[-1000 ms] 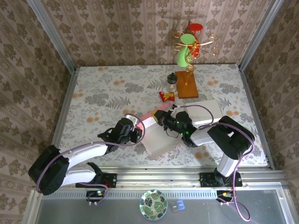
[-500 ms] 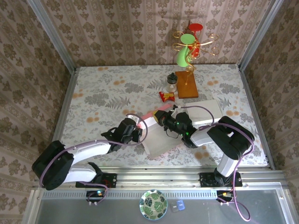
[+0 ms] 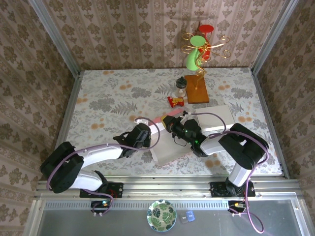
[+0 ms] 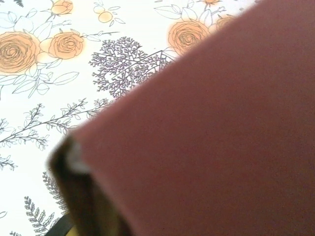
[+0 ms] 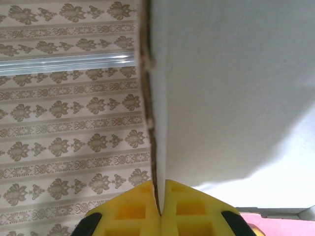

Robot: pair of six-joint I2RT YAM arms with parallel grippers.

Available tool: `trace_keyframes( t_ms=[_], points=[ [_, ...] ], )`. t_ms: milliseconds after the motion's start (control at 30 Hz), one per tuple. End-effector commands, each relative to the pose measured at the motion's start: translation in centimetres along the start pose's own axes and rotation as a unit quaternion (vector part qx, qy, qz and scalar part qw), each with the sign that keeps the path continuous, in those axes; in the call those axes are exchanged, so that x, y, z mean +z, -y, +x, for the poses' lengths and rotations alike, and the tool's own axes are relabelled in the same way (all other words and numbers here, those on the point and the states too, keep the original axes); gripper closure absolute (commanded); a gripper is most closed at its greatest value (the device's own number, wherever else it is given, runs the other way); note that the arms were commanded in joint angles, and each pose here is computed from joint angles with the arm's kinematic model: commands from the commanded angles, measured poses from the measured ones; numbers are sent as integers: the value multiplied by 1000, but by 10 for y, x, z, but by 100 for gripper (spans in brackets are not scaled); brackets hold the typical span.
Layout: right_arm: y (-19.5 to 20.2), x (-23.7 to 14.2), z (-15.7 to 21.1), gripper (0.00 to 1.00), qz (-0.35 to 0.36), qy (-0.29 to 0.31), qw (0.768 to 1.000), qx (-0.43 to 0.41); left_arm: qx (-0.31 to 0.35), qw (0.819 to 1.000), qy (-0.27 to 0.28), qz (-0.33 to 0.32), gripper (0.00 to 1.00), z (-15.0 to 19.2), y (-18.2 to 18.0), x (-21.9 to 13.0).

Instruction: Fold the paper box

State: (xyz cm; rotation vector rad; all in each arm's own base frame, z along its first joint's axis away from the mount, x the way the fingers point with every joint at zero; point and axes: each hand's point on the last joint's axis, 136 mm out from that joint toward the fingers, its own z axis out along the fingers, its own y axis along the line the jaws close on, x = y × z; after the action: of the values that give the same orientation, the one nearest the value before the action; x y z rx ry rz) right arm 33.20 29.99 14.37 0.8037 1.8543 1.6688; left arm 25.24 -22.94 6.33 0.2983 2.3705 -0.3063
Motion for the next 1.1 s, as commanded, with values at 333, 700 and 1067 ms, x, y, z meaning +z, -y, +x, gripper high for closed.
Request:
trace_keyframes(
  t_ms=[333, 700, 1067],
  points=[
    [17, -10, 21, 100, 44, -19, 999, 17, -66, 995, 11, -80, 95, -14, -14, 1],
    [7, -27, 7, 69, 93, -3, 995, -30, -43, 994, -1, -100, 100, -18, -17, -4],
    [-58, -57, -11, 39, 95, -27, 988, -120, -10, 996, 22, -84, 100, -36, -12, -12]
  ],
)
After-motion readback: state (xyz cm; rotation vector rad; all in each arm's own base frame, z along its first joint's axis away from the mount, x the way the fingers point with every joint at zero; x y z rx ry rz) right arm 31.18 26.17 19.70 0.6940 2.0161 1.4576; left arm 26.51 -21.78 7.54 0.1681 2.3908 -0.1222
